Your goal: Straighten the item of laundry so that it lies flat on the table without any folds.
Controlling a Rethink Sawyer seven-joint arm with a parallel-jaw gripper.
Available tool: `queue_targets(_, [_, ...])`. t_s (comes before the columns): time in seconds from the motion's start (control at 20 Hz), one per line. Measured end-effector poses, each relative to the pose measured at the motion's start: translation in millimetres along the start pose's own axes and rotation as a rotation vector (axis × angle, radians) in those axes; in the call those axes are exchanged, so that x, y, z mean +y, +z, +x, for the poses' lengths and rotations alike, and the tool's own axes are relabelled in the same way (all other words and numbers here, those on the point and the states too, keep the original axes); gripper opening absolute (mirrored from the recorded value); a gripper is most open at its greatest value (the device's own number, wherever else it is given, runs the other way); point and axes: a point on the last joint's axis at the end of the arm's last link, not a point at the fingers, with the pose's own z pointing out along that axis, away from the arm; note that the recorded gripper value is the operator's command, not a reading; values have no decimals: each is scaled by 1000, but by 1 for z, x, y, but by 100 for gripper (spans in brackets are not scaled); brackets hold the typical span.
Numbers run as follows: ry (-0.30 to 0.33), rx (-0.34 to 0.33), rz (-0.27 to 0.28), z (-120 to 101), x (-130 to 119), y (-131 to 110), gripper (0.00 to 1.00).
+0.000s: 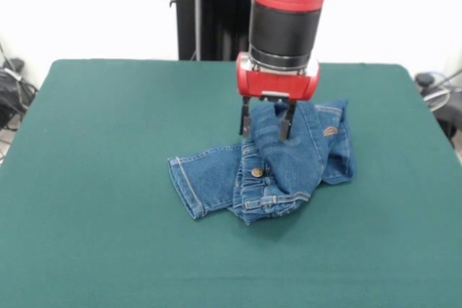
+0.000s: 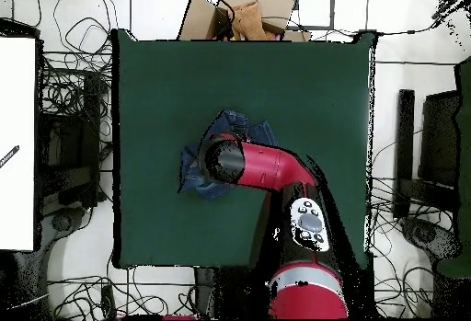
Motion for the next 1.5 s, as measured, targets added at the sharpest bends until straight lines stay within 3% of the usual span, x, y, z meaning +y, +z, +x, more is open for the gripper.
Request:
queue_targets(0.5, [-3,14,-3,2,2,12,100])
queue_targets(1.5, [-30,-4,-8,-3,19,4,100])
